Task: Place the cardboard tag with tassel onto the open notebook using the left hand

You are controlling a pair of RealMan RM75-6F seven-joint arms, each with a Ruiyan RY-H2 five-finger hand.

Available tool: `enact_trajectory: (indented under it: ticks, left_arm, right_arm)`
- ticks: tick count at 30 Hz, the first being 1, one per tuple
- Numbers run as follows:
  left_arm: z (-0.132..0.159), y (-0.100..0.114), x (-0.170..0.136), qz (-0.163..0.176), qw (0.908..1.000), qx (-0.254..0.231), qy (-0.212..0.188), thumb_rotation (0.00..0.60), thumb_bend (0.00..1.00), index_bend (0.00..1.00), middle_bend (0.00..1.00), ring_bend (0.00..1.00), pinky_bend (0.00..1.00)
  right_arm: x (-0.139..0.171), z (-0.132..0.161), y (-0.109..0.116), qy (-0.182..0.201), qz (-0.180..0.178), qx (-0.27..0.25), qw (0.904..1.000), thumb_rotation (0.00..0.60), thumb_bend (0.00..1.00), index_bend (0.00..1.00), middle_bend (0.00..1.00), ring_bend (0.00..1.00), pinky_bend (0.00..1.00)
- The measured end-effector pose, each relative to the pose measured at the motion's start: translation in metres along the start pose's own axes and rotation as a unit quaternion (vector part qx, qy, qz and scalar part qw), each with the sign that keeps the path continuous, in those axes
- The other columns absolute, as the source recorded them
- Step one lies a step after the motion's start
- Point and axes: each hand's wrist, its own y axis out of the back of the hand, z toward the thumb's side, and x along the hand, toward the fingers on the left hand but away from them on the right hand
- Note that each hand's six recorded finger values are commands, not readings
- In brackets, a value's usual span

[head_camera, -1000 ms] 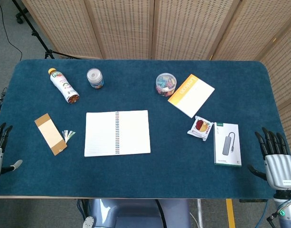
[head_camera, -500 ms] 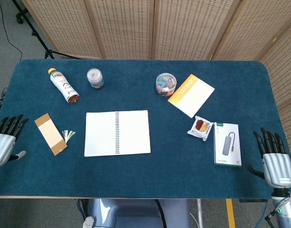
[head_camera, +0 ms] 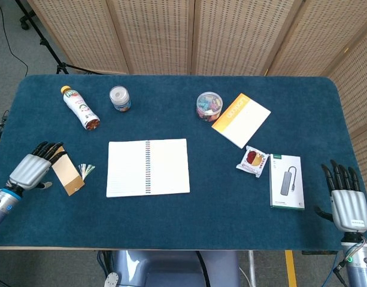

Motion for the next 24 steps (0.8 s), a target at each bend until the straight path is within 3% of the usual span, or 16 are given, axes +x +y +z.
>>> enact_trajectory:
  ticks: [8, 24]
  left_arm:
    - [0.013, -0.008, 0.014, -0.014, 0.9997, 0.003, -0.019, 0.6, 0.21, 0.2, 0.0, 0.0, 0.0]
    - [0.016, -0.017, 0.013, -0.036, 0.9992, 0.001, -0.019, 0.6, 0.2, 0.23, 0.0, 0.0, 0.0]
  right_arm:
    - [0.0, 0.0, -0.001, 0.0, 0.004, 0.001, 1.0, 0.6, 0.0, 0.03, 0.0, 0.0, 0.0]
    - [-0.002, -0.004, 0.0, -0.006, 0.008, -0.005, 0.9999, 0.6, 0.0, 0.03, 0.0, 0.0, 0.0]
